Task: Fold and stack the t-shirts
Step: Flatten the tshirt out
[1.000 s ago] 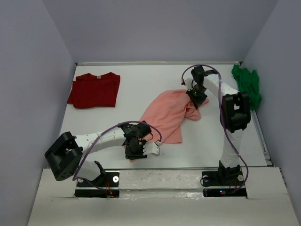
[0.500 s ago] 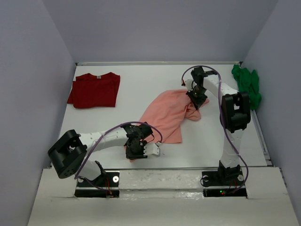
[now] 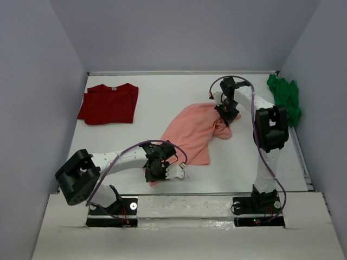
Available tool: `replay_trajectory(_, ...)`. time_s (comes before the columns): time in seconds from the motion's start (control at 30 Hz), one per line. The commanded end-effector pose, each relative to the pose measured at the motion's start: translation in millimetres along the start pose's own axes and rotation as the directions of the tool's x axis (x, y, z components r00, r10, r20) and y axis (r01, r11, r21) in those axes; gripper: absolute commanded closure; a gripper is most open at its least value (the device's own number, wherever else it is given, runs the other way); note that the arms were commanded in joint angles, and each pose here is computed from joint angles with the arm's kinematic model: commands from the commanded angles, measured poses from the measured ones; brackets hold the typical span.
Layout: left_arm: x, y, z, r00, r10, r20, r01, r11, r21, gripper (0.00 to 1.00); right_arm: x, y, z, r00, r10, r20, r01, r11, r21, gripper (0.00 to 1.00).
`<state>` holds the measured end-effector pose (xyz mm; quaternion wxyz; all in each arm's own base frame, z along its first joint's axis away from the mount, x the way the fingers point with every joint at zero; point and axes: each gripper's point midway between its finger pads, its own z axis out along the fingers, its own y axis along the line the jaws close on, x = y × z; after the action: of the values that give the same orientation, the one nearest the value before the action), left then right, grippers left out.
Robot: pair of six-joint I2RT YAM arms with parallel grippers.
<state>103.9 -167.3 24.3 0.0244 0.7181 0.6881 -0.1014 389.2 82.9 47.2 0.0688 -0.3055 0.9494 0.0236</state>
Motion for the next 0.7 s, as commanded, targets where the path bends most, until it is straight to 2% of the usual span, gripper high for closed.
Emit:
replay_trajectory(0.0, 4, -8, -3, 1.0, -0.001, -0.016, 0.001, 1.0, 0.028, 1.0, 0, -1, 6, 1.0, -0.017, -0.007, 0.018, 1.0, 0.015, 1.0)
replay_trajectory(0.4, 2, -5, -12, 1.0, 0.011, -0.009, -0.01, 1.0, 0.004, 1.0, 1, -2, 6, 1.0, -0.017, -0.01, 0.018, 1.0, 0.02, 1.0)
replay_trajectory(0.67, -4, 32, -44, 0.999, 0.009, 0.041, 0.0, 0.977, -0.211, 1.0, -3, -5, -1, 1.0, -0.019, 0.011, 0.018, 0.999, 0.041, 1.0)
